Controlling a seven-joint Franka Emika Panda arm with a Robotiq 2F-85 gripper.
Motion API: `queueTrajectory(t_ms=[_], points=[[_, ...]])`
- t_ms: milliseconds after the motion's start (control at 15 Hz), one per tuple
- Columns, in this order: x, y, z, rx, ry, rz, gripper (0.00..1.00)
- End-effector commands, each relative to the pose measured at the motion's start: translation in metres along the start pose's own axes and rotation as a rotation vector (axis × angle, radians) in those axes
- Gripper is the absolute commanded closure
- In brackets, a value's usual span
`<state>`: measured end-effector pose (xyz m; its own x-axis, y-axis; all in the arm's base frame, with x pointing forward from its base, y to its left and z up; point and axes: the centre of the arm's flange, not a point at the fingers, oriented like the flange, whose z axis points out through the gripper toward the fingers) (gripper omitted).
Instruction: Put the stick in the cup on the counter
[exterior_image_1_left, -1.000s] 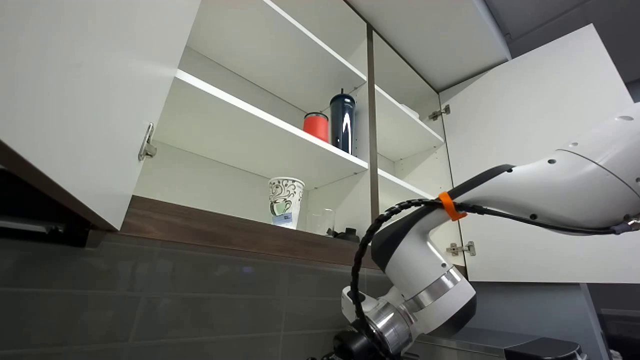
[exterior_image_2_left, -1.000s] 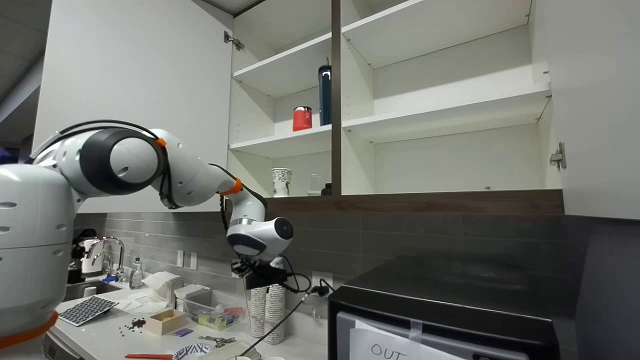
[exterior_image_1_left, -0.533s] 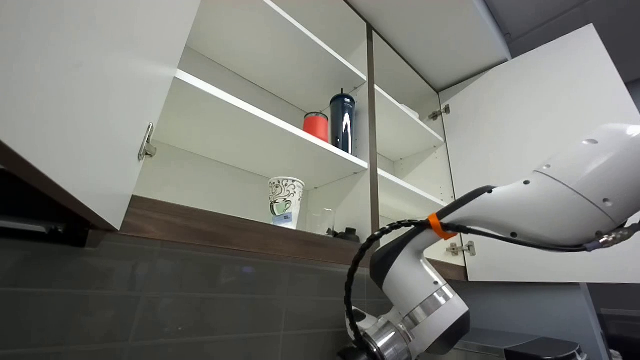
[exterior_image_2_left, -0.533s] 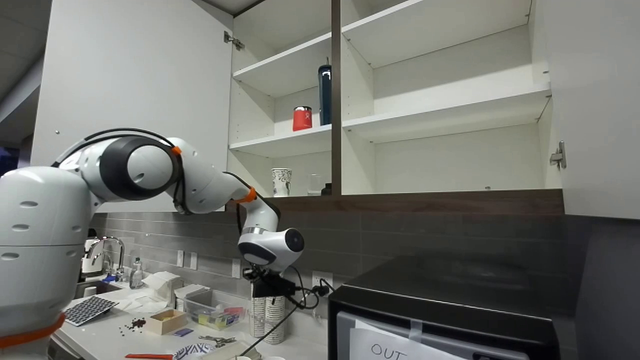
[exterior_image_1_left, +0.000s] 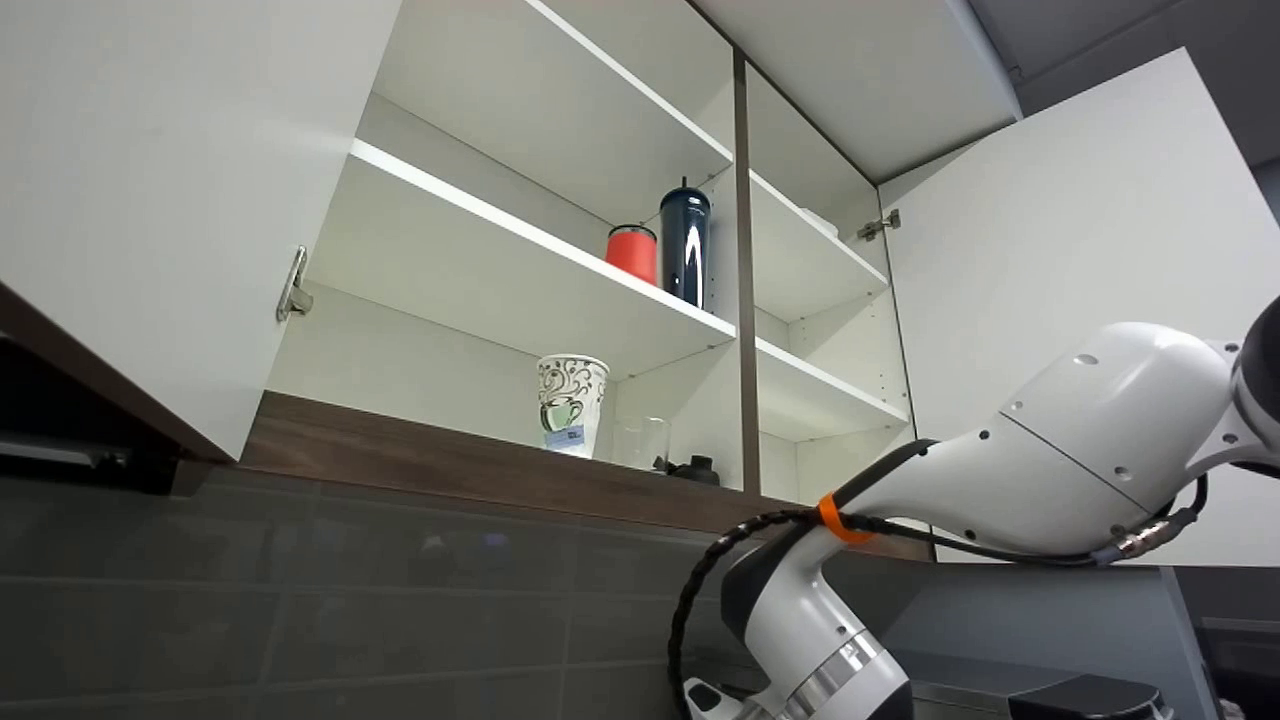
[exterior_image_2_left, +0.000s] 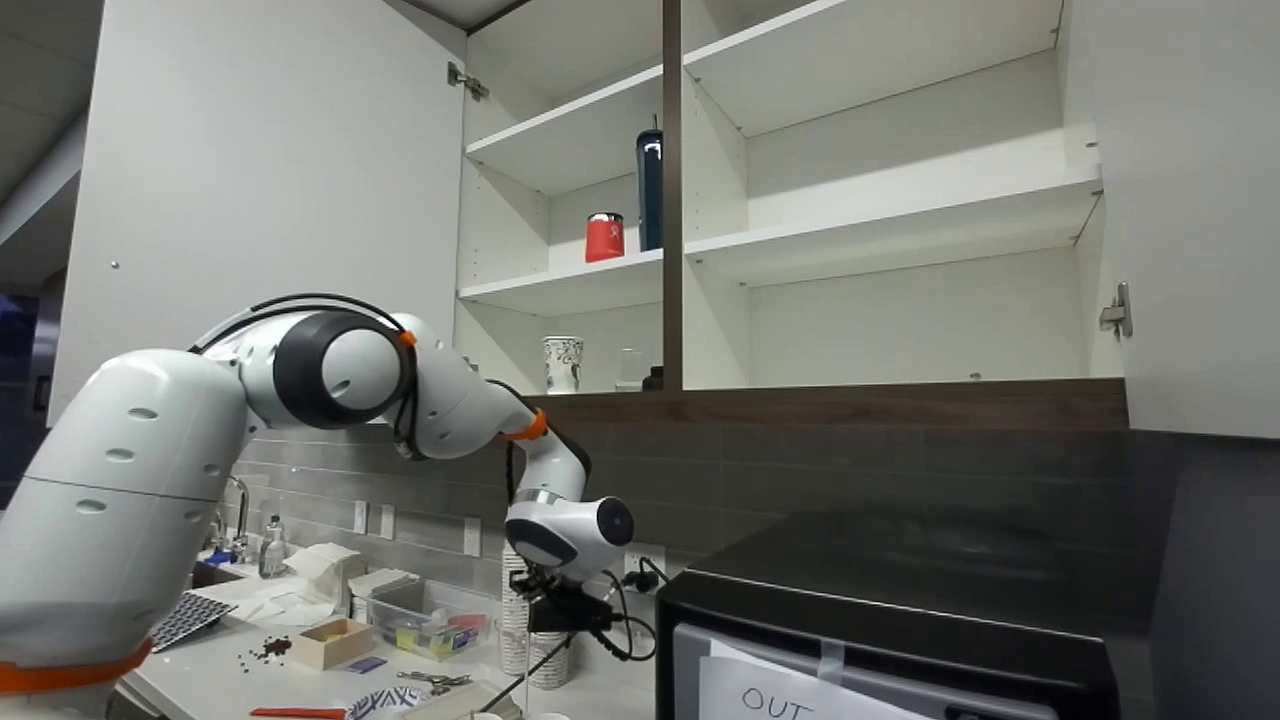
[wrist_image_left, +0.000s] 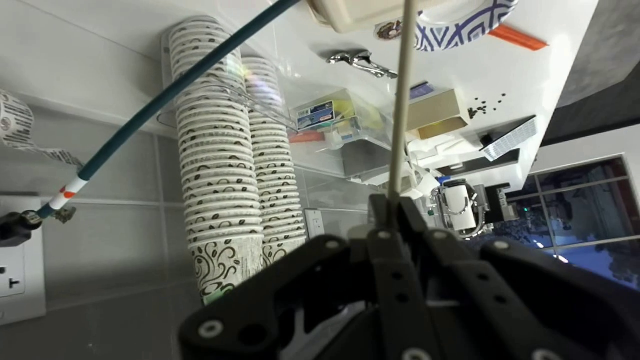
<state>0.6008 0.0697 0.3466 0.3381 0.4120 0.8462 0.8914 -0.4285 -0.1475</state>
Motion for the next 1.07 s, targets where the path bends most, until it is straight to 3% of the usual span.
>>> queueTrajectory(t_ms=[0,400,1000], points=[[-0.006,0.011,0.011,0.007,0.019,-0.045,0.98],[-0.023,0.015,0.015,0.05,-0.007,-0.09,0.98],[-0.042,0.018,0.026,0.205,-0.045,-0.149,0.98]])
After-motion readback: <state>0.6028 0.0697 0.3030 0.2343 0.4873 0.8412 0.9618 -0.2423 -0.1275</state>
